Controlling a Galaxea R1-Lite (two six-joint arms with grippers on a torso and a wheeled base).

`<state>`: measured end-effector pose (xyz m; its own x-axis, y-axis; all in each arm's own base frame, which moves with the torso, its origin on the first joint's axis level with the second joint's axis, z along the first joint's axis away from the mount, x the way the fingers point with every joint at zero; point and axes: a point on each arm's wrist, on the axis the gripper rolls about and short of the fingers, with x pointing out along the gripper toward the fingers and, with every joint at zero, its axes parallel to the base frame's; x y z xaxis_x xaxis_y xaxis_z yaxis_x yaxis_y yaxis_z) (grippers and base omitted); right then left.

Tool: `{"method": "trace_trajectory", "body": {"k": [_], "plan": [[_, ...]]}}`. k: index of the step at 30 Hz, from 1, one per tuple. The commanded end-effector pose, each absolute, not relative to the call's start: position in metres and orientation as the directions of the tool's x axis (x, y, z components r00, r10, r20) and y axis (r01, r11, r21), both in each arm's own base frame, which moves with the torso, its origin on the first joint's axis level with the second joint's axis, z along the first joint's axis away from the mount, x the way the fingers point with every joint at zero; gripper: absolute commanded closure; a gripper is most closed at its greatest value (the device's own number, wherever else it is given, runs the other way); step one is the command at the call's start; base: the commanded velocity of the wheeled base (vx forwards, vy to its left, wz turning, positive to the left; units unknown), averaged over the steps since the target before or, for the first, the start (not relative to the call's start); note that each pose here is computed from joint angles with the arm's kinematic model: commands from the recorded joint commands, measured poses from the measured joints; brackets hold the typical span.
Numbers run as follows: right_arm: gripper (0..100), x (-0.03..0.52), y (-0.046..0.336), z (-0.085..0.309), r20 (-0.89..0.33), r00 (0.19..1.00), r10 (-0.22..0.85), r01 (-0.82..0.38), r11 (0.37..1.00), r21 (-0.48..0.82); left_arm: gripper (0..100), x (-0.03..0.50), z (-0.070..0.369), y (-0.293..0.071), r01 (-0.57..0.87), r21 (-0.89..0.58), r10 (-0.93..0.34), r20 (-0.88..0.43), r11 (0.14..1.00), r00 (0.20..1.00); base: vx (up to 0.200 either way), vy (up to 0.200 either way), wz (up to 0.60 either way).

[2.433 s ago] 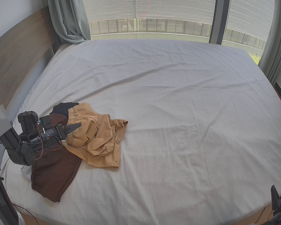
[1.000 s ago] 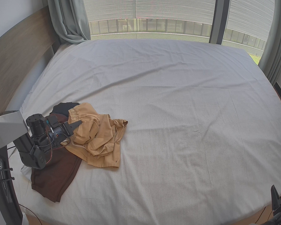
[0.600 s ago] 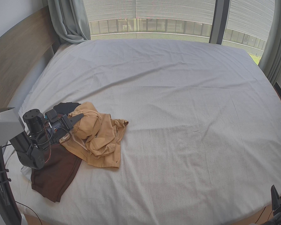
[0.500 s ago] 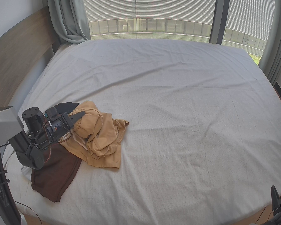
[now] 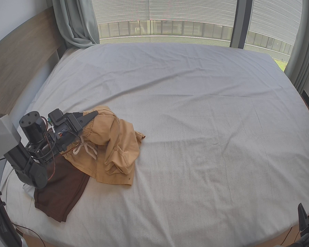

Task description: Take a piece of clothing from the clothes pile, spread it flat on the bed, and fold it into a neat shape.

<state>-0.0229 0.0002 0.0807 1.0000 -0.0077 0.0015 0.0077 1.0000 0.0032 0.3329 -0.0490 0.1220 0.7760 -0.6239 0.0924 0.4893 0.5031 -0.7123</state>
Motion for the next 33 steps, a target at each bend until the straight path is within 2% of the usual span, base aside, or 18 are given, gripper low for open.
{"method": "trace_trajectory", "body": {"k": [1, 8, 13, 19, 31, 33], "plan": [[0, -0.023, 0.000, 0.076, 0.002, 1.000, -0.008, 0.008, 1.000, 0.003, 100, 0.316, 0.143, -0.059, 0.508, -0.719, -0.651, 0.101, 0.475, 0.752, 0.000, 0.000, 0.00], [0, -0.023, 0.000, 0.076, 0.002, 1.000, -0.008, 0.008, 1.000, 0.003, 100, 0.309, 0.152, -0.061, 0.481, -0.750, -0.661, 0.078, 0.455, 0.747, 0.000, 0.000, 0.00], [0, -0.023, 0.000, 0.076, 0.002, 1.000, -0.008, 0.008, 1.000, 0.003, 100, 0.302, 0.164, -0.072, 0.490, -0.781, -0.680, 0.117, 0.387, 0.724, 0.000, 0.000, 0.00], [0, -0.023, 0.000, 0.076, 0.002, 1.000, -0.008, 0.008, 1.000, 0.003, 100, 0.304, 0.173, -0.099, 0.470, -0.817, -0.649, 0.163, 0.333, 0.743, 0.000, 0.000, 0.00], [0, -0.023, 0.000, 0.076, 0.000, 1.000, -0.008, 0.008, 1.000, 0.003, 100, 0.302, 0.182, -0.117, 0.408, -0.897, -0.661, 0.203, 0.171, 0.723, 0.000, 0.000, 0.00], [0, -0.023, 0.000, 0.076, 0.002, 1.000, -0.008, 0.008, 1.000, 0.002, 100, 0.302, 0.183, -0.120, 0.406, -0.898, -0.653, 0.207, 0.168, 0.728, 0.000, 0.000, 0.00]]}}
